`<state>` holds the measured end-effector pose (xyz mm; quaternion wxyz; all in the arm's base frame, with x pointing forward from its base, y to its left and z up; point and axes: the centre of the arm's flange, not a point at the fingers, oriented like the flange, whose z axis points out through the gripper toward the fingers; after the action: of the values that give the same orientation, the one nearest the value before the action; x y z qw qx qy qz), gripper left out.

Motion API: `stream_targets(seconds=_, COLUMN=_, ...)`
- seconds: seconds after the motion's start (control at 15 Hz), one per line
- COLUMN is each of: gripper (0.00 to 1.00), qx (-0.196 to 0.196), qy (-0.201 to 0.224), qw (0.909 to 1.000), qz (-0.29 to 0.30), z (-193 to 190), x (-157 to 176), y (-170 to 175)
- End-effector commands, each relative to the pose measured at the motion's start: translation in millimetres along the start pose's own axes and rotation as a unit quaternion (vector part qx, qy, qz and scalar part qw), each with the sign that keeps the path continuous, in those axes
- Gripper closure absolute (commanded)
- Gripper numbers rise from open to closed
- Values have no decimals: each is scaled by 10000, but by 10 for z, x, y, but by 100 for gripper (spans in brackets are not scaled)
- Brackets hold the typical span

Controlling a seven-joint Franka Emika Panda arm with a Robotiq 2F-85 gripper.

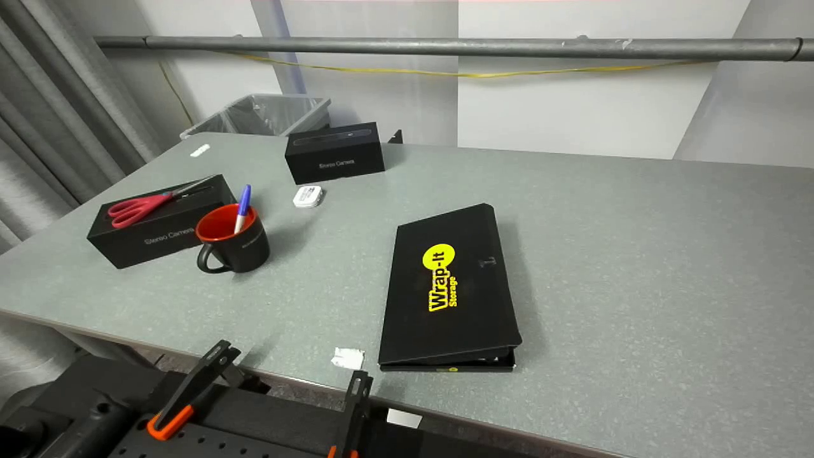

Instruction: Remove the marker from the mug and put it on the table

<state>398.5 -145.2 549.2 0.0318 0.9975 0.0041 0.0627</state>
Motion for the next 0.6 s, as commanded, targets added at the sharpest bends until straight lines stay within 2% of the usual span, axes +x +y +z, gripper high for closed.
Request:
stream_targets(seconds=0.0, gripper=0, qx=61, qy=-112, qw=9986, qz=-519, z=448, x=86, y=-509)
stream_targets(seconds=0.33, gripper=0, qx=129, qy=-446, qw=9892, qz=-1393, z=1091, x=52, y=-1403)
stream_targets(seconds=0.53, gripper=0, qx=252, qy=-800, qw=9824, qz=-1669, z=1225, x=7, y=-1684)
